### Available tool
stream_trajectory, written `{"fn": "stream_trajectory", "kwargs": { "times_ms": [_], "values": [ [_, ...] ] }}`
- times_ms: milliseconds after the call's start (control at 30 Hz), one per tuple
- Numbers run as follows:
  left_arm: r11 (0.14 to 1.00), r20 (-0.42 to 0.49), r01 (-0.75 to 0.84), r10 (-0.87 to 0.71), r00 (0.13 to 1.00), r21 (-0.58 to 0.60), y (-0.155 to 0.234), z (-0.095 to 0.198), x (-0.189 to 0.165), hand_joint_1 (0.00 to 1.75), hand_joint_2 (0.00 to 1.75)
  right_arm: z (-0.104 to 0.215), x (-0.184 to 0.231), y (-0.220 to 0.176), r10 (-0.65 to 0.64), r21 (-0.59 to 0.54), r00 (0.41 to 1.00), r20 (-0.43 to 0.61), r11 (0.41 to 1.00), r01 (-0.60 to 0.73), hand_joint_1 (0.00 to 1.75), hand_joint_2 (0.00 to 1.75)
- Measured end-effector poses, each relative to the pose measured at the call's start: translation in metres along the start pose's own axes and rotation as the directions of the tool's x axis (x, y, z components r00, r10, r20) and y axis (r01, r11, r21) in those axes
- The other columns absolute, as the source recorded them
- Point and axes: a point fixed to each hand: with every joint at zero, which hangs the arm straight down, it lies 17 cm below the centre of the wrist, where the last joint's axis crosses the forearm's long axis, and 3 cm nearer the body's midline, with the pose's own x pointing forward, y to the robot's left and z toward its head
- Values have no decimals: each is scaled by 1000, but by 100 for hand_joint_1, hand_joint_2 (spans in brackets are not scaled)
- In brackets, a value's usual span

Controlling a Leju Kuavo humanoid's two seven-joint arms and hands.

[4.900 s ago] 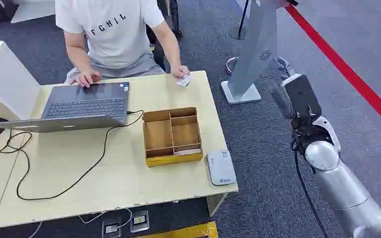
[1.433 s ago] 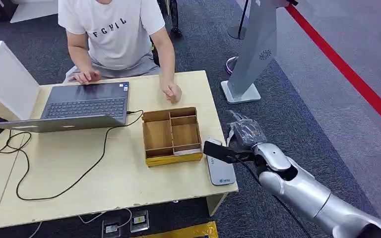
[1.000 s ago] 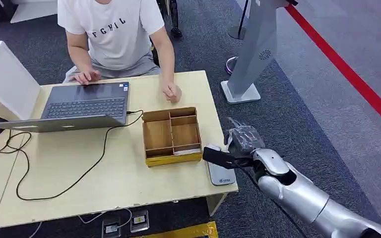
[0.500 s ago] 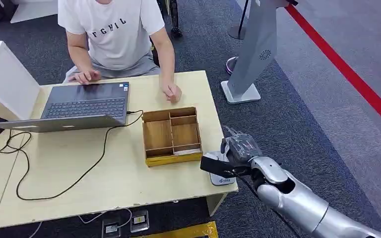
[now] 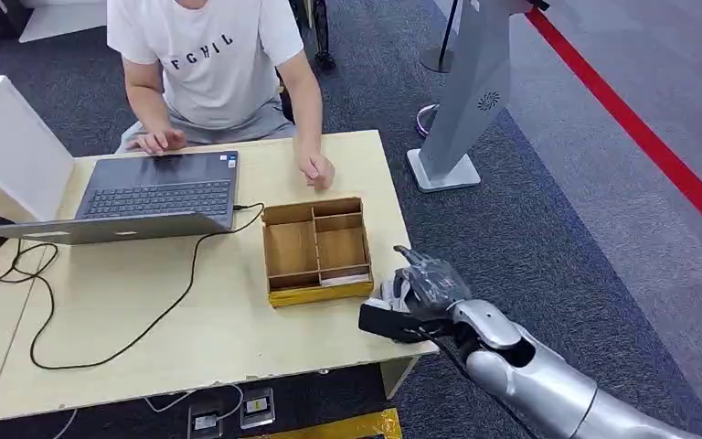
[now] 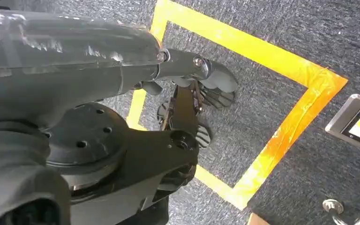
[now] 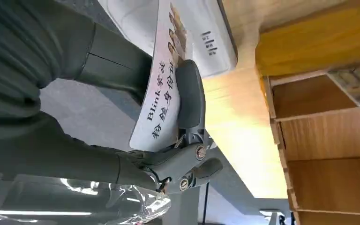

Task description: Pass the card to the sensor for recognition and then transmit it.

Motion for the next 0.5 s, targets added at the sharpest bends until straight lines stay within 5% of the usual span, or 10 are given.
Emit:
{"fn": "stream_trajectory", "kwargs": {
  "times_ms": [500],
  "values": [
    [1000,0,0,0,1000,1,0,0,0,0,0,2,-9,16,-30,30,999,-27,999,30,175,175]
  ]
}}
